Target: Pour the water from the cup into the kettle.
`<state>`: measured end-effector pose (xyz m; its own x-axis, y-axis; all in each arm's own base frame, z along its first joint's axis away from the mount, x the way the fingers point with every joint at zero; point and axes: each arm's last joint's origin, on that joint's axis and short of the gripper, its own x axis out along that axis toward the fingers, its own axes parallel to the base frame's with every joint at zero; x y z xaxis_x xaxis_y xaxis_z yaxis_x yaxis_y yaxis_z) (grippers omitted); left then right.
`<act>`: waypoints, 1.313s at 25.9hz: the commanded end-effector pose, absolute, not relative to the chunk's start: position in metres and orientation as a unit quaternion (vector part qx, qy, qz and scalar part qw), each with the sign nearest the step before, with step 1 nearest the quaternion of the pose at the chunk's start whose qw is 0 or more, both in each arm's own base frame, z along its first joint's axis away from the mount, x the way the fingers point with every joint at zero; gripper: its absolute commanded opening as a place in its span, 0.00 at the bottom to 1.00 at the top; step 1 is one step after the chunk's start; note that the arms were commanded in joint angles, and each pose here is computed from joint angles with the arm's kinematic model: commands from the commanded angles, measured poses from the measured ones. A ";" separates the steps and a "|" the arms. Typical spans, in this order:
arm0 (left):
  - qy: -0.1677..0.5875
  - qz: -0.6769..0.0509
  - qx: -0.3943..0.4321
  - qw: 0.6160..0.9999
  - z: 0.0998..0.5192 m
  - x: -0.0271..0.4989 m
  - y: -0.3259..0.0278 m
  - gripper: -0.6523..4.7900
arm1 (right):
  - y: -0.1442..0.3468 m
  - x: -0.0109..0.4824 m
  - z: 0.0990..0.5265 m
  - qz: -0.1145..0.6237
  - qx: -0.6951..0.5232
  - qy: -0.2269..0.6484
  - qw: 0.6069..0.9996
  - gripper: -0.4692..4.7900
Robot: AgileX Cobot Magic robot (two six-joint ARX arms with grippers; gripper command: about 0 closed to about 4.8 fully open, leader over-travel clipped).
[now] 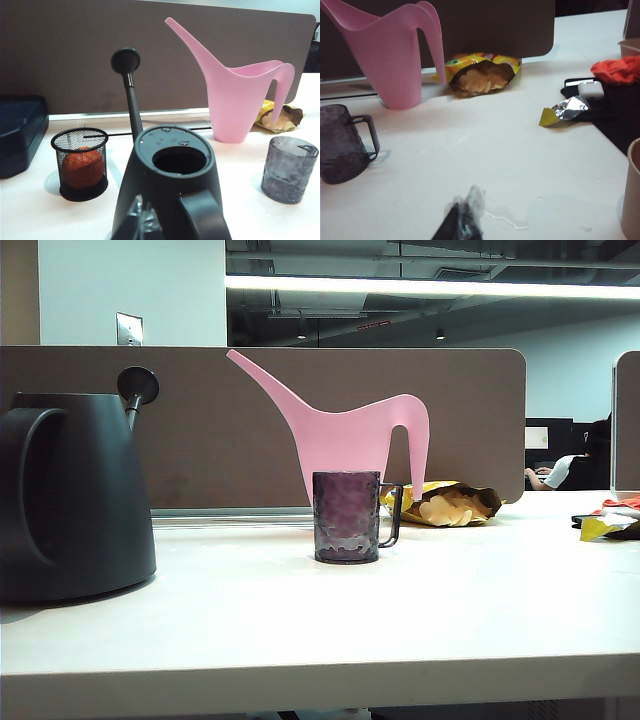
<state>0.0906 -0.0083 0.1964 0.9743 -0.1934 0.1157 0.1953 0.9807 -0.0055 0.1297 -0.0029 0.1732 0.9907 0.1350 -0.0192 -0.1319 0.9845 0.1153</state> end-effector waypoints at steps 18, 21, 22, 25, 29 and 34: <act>-0.038 -0.088 0.010 0.995 0.190 0.092 -0.008 0.11 | -0.002 0.097 0.170 0.043 0.006 -0.025 0.999 0.08; -0.038 -0.087 0.011 0.995 0.190 0.092 -0.008 0.11 | -0.002 0.097 0.170 0.043 0.005 -0.025 0.999 0.08; -0.041 -0.087 0.011 0.995 0.191 0.092 -0.008 0.11 | -0.002 0.097 0.170 0.043 0.005 -0.025 0.999 0.08; -0.042 -0.087 0.016 0.995 0.191 0.092 -0.008 0.11 | -0.002 0.097 0.170 0.043 0.004 -0.024 0.999 0.08; -0.043 -0.086 0.016 0.995 0.185 0.094 -0.008 0.11 | -0.002 0.097 0.167 0.043 0.006 -0.013 0.999 0.08; -0.039 -0.086 0.015 0.995 0.182 0.094 -0.008 0.11 | -0.002 0.097 0.159 0.045 0.011 0.033 0.998 0.08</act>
<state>0.0949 -0.0079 0.1790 0.9829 -0.1749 0.0580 0.1732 0.9843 0.0335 0.0968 -0.0020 0.1593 0.9946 0.0870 -0.0567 -0.0856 0.9960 0.0257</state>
